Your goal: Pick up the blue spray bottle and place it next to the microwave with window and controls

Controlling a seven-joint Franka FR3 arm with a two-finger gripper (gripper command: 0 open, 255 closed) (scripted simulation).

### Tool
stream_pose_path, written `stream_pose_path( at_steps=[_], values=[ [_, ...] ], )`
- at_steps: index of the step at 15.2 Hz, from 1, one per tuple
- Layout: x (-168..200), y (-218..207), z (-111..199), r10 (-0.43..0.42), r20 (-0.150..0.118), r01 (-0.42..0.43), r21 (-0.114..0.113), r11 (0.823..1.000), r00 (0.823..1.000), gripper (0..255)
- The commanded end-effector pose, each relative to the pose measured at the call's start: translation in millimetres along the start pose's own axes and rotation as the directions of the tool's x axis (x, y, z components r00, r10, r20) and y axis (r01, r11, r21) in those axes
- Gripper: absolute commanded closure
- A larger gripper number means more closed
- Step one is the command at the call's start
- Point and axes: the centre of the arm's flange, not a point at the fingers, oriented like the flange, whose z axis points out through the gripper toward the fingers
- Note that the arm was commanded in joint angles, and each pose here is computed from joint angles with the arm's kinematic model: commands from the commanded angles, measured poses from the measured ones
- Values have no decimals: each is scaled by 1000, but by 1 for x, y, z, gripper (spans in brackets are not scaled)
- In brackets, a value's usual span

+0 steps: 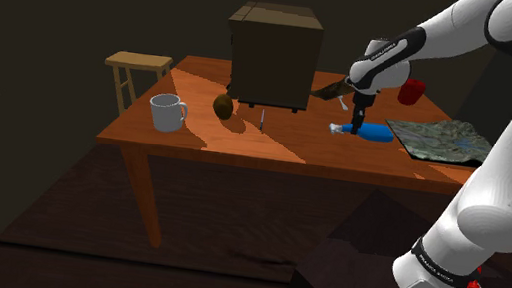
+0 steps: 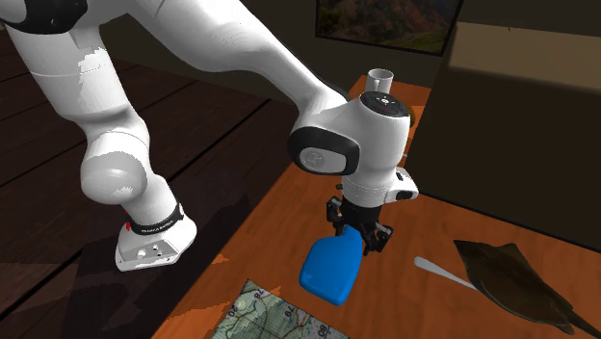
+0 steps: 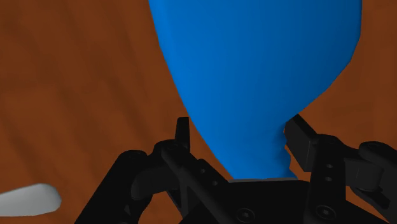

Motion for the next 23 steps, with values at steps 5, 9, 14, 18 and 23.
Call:
stream_pose_path(
  at_steps=[5, 9, 14, 18, 23],
  values=[
    [0, 0, 0, 0, 0, 0, 0, 1000, 1000, 255],
    [0, 0, -5, 0, 0, 0, 0, 1000, 1000, 255],
    [-1, 1, -31, 0, 0, 0, 0, 1000, 1000, 255],
    [-2, 2, -53, 0, 0, 0, 0, 1000, 1000, 255],
    [-3, 3, -79, 0, 0, 0, 0, 1000, 1000, 255]
  ],
)
